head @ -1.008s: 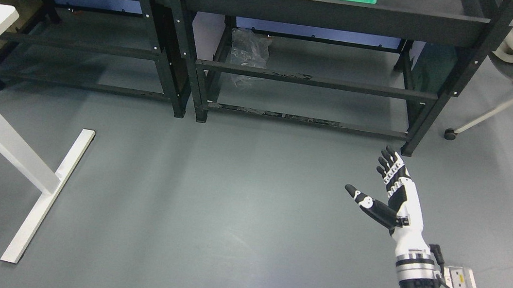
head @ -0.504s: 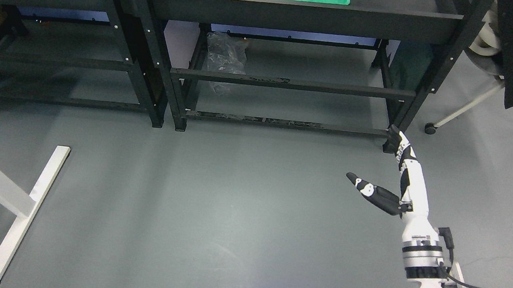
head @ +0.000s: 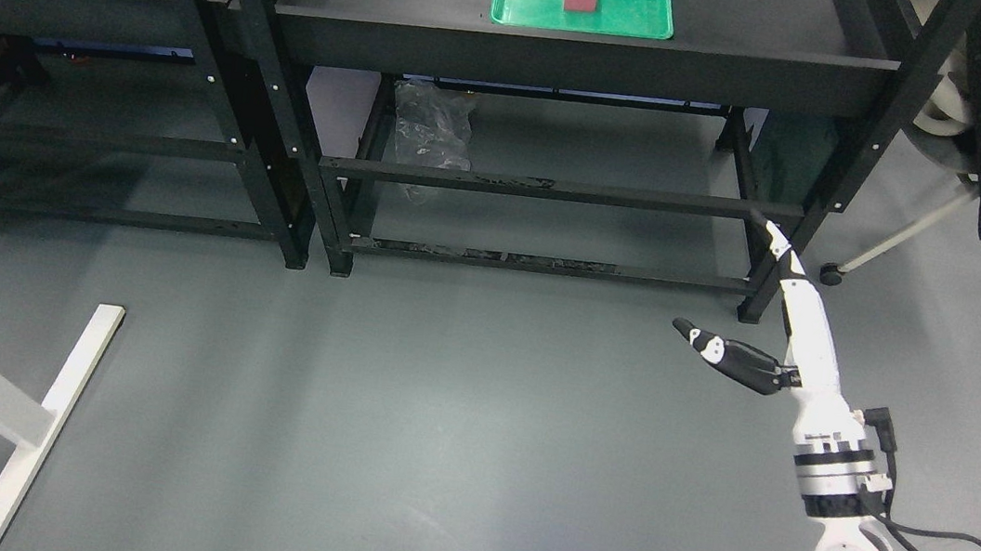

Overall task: Pick pink block from left shelf to tray
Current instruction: 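Drive toward the shelf while raising the right hand toward the green tray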

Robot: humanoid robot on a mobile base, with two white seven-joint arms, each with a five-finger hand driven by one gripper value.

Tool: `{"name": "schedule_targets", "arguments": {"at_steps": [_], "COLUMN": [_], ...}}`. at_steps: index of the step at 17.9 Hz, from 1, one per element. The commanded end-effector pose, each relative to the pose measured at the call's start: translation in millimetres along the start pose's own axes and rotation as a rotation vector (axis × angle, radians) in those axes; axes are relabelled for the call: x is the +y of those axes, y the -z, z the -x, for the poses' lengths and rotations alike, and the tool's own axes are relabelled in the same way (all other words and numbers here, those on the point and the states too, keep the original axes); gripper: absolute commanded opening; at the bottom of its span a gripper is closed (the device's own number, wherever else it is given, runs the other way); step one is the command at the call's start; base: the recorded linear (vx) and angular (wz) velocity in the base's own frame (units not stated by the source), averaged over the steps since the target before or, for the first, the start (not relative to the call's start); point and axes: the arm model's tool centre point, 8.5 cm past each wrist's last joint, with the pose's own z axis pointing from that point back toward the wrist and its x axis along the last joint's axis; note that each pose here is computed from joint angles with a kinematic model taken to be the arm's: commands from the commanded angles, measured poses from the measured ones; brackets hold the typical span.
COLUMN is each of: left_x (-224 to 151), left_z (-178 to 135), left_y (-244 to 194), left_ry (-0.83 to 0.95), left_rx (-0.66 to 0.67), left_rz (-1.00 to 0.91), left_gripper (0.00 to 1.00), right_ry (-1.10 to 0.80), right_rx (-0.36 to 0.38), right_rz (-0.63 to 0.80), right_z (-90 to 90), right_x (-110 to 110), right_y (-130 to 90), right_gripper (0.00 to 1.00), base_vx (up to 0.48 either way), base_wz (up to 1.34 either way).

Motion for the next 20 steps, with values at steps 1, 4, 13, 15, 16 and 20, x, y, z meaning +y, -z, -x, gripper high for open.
{"name": "schedule_targets", "arguments": {"at_steps": [1,4,13,15,16,20], "left_x": [10.4,10.4,10.4,10.4,10.4,10.4], "left_z": [6.8,6.8,6.8,6.8,6.8,6.8], "left_y": [-2.1,-2.1,-2.1,-2.1,-2.1,-2.1], "left_ry": [0.002,0.002,0.002,0.002,0.002,0.002], "left_rx": [0.003,0.003,0.003,0.003,0.003,0.003], "left_rz": [-0.015,-0.015,-0.015,-0.015,-0.015,-0.015], "left_gripper": [1.0,1.0,1.0,1.0,1.0,1.0], "right_ry": [-0.515,-0.574,-0.683,-0.645,-0.612,-0.557], "right_rx": [-0.041,-0.068,-0.032,0.037,0.043,0.028], "right_rz": [-0.272,-0.203,-0.076,-0.186,-0.186,-0.158], "right_z": [6.9,5.3,1.1,9.2,8.4,0.3], "right_x": [23.8,19.2,21.1,24.7,25.9,33.5], "right_y": [-11.4,-12.6,-6.4,-3.4,-2.4,1.2], "right_gripper": [0.99,0.99,0.99,0.99,0.99,0.99], "base_vx": [0.205,0.232,0.25,0.276,0.255,0.254], "base_wz": [0.09,0.1,0.06,0.06,0.05,0.02]}}
